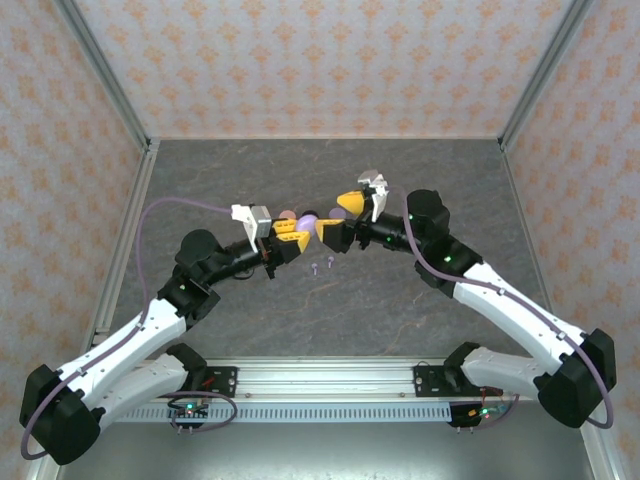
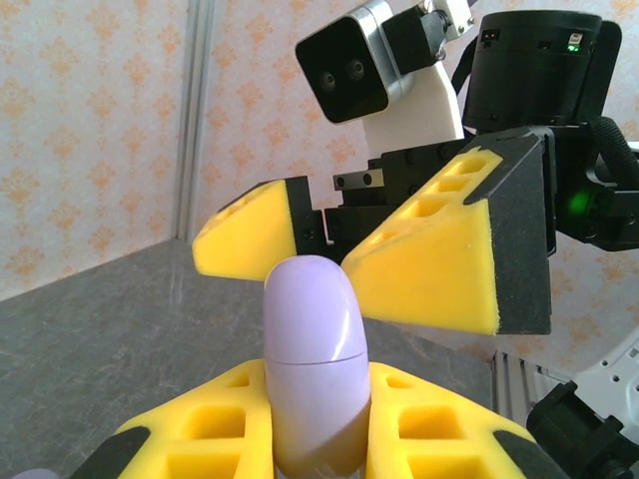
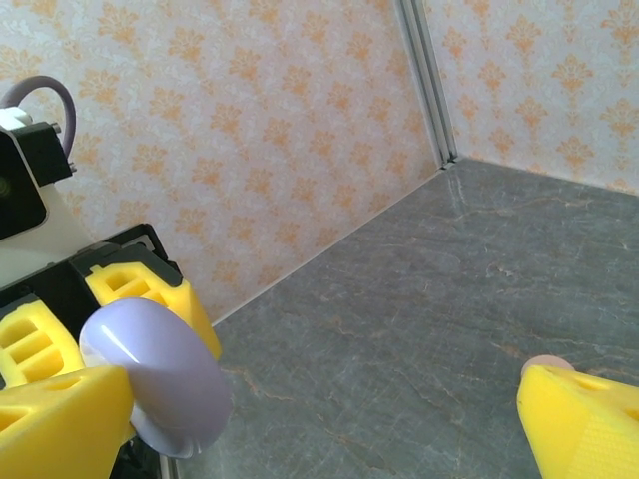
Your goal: Insert the wireless bluetooth earbuds into the charging case
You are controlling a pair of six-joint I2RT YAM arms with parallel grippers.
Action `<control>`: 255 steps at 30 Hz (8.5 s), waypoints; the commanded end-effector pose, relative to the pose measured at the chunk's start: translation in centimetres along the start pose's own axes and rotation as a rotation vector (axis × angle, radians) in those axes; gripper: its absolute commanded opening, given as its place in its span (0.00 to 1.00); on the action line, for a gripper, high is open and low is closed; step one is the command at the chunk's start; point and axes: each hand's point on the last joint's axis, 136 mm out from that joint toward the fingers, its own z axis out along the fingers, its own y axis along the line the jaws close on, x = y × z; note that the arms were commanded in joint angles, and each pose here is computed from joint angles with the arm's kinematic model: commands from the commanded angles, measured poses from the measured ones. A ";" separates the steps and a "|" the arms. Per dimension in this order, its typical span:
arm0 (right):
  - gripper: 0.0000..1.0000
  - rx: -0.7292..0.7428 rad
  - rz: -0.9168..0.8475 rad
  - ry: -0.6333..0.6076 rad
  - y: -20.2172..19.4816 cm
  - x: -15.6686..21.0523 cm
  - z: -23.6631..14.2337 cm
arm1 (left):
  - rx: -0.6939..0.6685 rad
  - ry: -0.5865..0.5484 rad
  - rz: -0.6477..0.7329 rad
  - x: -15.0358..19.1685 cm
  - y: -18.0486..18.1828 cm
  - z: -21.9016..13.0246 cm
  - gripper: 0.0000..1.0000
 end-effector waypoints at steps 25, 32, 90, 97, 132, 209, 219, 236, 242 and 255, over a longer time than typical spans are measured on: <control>0.95 0.274 0.041 0.021 -2.6 -3.0 -2.7 | -0.008 0.012 0.082 -0.2 -0.7 -0.5 0.00; 0.83 0.591 0.208 0.300 -8.2 4.5 -4.4 | -0.006 0.006 0.100 0.0 -1.4 -1.9 0.00; 0.33 0.850 0.384 1.040 -15.9 27.6 5.4 | -0.004 0.001 0.126 -0.3 -1.9 -2.5 0.00; 0.32 0.865 0.367 1.057 -15.8 27.7 4.8 | -0.007 0.002 0.126 -0.3 -1.8 -2.5 0.00; 0.21 0.671 0.274 0.358 -7.7 5.1 0.2 | -0.047 -0.021 0.086 0.3 -0.4 -1.6 0.00; 0.57 0.423 0.092 0.181 2.3 -3.7 -0.3 | -0.056 -0.013 0.072 0.9 0.3 -0.8 0.00; 0.61 0.586 0.237 0.261 -3.6 1.2 -1.9 | -0.034 -0.027 0.091 0.4 -0.6 -1.6 0.00; 0.55 0.744 0.400 0.753 -11.3 18.9 4.9 | 0.013 -0.068 0.141 -1.5 -3.1 -3.9 0.00; 0.51 0.791 0.419 0.870 -12.8 23.6 6.4 | 0.015 -0.086 0.160 -2.2 -3.6 -4.6 0.00; 0.46 0.875 0.313 0.995 -13.9 27.0 8.3 | 0.003 -0.074 0.166 -1.9 -3.4 -4.5 0.00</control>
